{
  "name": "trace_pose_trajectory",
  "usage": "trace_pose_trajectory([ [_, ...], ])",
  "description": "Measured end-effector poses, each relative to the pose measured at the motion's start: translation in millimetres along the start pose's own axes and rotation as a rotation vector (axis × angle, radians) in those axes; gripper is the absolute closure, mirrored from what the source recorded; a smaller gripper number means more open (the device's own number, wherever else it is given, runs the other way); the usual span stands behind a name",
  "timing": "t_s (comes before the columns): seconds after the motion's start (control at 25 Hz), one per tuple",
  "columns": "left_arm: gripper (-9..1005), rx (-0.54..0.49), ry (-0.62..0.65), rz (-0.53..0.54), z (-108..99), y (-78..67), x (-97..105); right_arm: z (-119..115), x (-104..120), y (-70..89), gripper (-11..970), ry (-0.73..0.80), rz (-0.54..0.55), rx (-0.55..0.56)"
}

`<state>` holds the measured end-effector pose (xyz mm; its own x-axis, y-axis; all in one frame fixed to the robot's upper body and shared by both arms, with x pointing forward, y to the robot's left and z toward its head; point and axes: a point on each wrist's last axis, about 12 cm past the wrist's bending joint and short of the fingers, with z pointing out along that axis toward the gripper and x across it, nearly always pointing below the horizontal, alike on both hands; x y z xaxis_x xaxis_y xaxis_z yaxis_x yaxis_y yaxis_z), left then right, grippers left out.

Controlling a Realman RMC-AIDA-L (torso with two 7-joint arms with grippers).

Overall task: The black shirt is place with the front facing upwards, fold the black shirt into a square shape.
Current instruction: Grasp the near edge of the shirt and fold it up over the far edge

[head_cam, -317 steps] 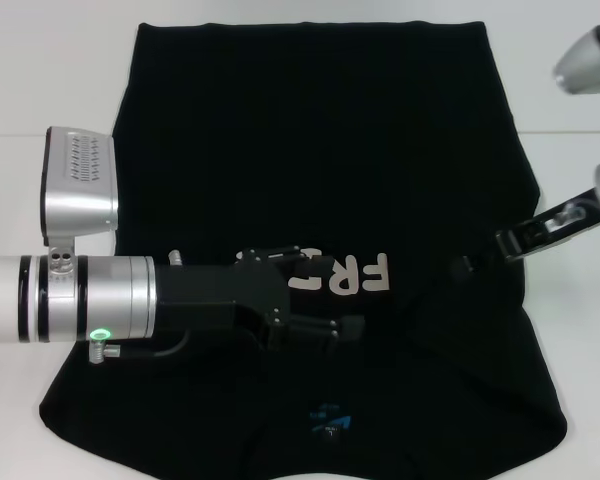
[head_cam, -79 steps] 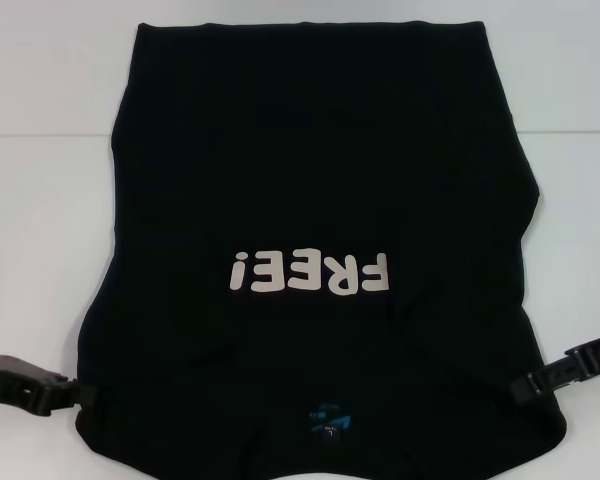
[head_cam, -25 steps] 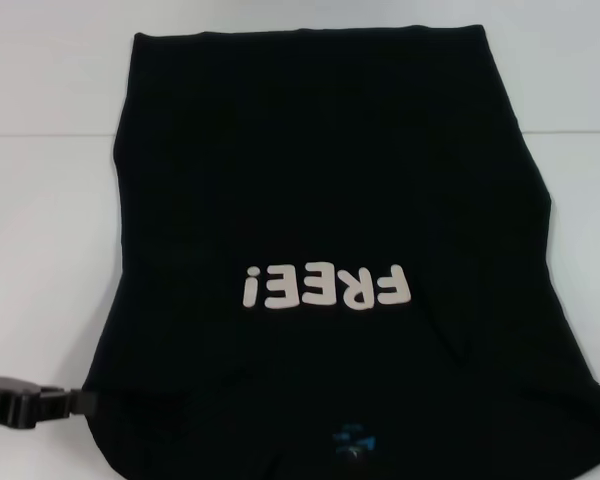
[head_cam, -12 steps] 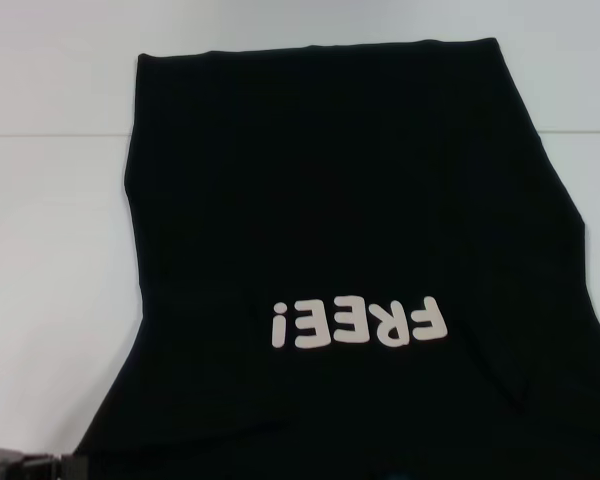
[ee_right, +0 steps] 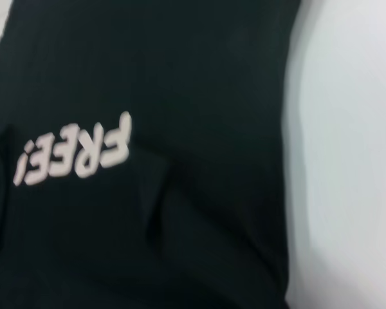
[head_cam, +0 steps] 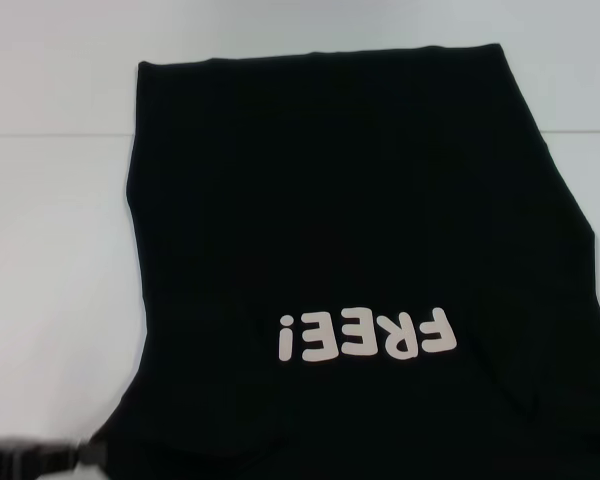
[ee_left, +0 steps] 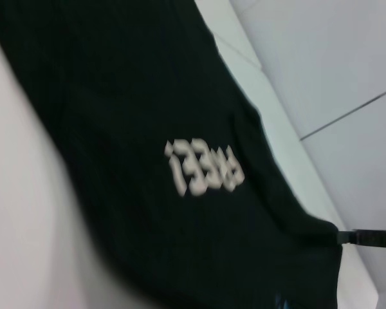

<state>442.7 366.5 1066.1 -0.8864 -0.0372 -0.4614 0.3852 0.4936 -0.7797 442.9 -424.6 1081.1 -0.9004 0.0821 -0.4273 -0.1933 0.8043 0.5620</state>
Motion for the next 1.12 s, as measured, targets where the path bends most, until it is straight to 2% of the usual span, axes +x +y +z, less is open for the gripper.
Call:
trace_pose_trajectory([
  [0.16, 997, 0.016, -0.017, 0.054, 15, -1.0, -41, 5, -33, 7.0, 903, -0.035, -0.047, -0.005],
  [0.32, 996, -0.031, -0.056, 0.099, 34, -2.4, -90, 10, -75, 13.4, 904, -0.082, -0.090, 0.003],
  [0.48, 996, -0.087, -0.152, 0.138, 51, -8.8, -145, 19, -119, 21.8, 904, -0.122, -0.140, 0.004],
  [0.64, 995, -0.147, -0.256, 0.158, 64, -12.9, -184, 39, -162, 36.2, 903, -0.148, -0.204, 0.025],
  [0.84, 995, -0.234, -0.413, 0.184, 84, -14.9, -219, 64, -202, 55.3, 903, -0.177, -0.271, 0.117],
  [1.12, 994, -0.343, -0.523, 0.229, 112, -17.2, -244, 87, -237, 73.4, 904, -0.264, -0.320, 0.215],
])
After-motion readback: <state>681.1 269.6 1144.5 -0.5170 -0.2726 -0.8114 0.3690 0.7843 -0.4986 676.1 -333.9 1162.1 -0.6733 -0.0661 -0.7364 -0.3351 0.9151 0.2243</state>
